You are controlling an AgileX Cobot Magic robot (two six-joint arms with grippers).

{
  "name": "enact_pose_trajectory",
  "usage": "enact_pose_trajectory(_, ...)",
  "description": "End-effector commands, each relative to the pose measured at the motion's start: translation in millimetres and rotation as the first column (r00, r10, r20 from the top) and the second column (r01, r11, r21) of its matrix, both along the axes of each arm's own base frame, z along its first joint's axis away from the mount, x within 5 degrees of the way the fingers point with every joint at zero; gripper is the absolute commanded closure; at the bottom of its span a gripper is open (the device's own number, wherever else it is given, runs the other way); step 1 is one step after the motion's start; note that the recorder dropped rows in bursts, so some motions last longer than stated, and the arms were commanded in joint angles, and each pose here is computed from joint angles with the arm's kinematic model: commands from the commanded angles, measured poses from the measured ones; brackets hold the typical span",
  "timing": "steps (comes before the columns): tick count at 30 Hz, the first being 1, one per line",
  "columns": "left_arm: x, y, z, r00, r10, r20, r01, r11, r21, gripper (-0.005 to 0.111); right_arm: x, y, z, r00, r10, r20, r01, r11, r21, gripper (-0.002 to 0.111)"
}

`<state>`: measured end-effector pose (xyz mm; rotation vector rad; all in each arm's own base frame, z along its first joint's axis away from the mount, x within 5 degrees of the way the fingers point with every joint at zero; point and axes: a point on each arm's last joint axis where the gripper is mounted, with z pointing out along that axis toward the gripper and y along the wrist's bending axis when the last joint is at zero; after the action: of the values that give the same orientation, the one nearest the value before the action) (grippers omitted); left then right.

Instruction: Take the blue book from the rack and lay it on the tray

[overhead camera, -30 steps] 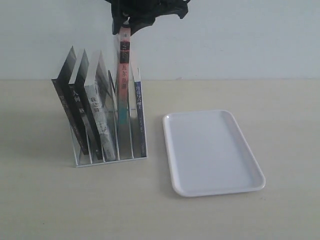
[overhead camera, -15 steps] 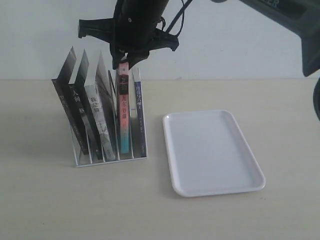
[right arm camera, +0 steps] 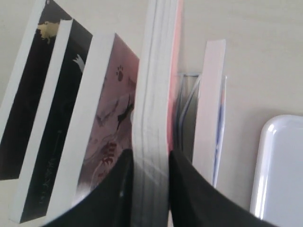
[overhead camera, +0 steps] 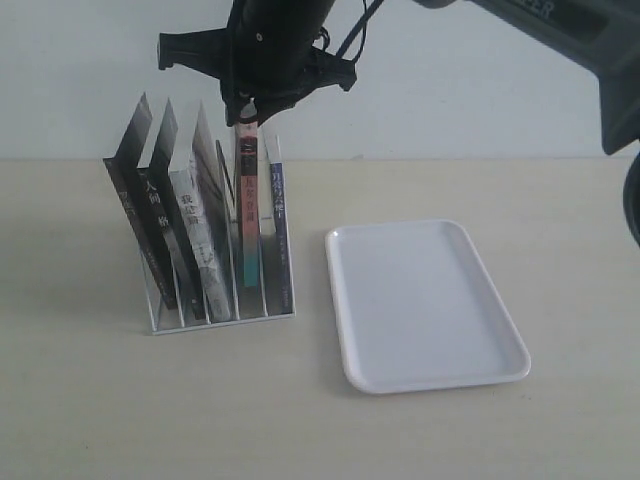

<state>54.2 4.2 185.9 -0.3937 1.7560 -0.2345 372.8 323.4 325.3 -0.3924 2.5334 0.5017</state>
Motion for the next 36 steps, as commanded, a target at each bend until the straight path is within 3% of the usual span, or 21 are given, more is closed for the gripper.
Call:
enact_pose_trajectory(1, 0, 0, 0, 1.0, 0.0, 0.006, 0.0, 1.0, -0.004, 0.103, 0, 1, 16, 0.997, 0.004, 0.073, -0.008, 0.998, 0.058, 0.108)
enact_pose_trajectory(5, 0, 0, 0, 1.0, 0.0, 0.006, 0.0, 1.0, -0.004, 0.103, 0, 0, 15, 0.998, 0.005, 0.063, -0.009, 0.999, 0.052, 0.103)
enact_pose_trajectory(11, 0, 0, 0, 1.0, 0.0, 0.006, 0.0, 1.0, -0.004, 0.103, -1, 0, 15, 0.999, 0.007, 0.051, -0.01, 0.999, 0.049, 0.067)
enact_pose_trajectory(18, 0, 0, 0, 1.0, 0.0, 0.004, 0.0, 1.0, -0.004, 0.103, -7, 4, 16, 1.0, 0.018, -0.015, -0.016, 0.995, 0.102, 0.066)
enact_pose_trajectory(28, 0, 0, 0, 1.0, 0.0, 0.004, 0.0, 1.0, -0.004, 0.103, -29, -8, 56, 0.998, 0.069, 0.004, -0.068, 0.987, 0.148, 0.066)
enact_pose_trajectory(36, 0, 0, 0, 1.0, 0.0, 0.004, 0.0, 1.0, -0.004, 0.103, -27, 2, 41, 0.992, 0.122, -0.04, -0.113, 0.978, 0.175, 0.066)
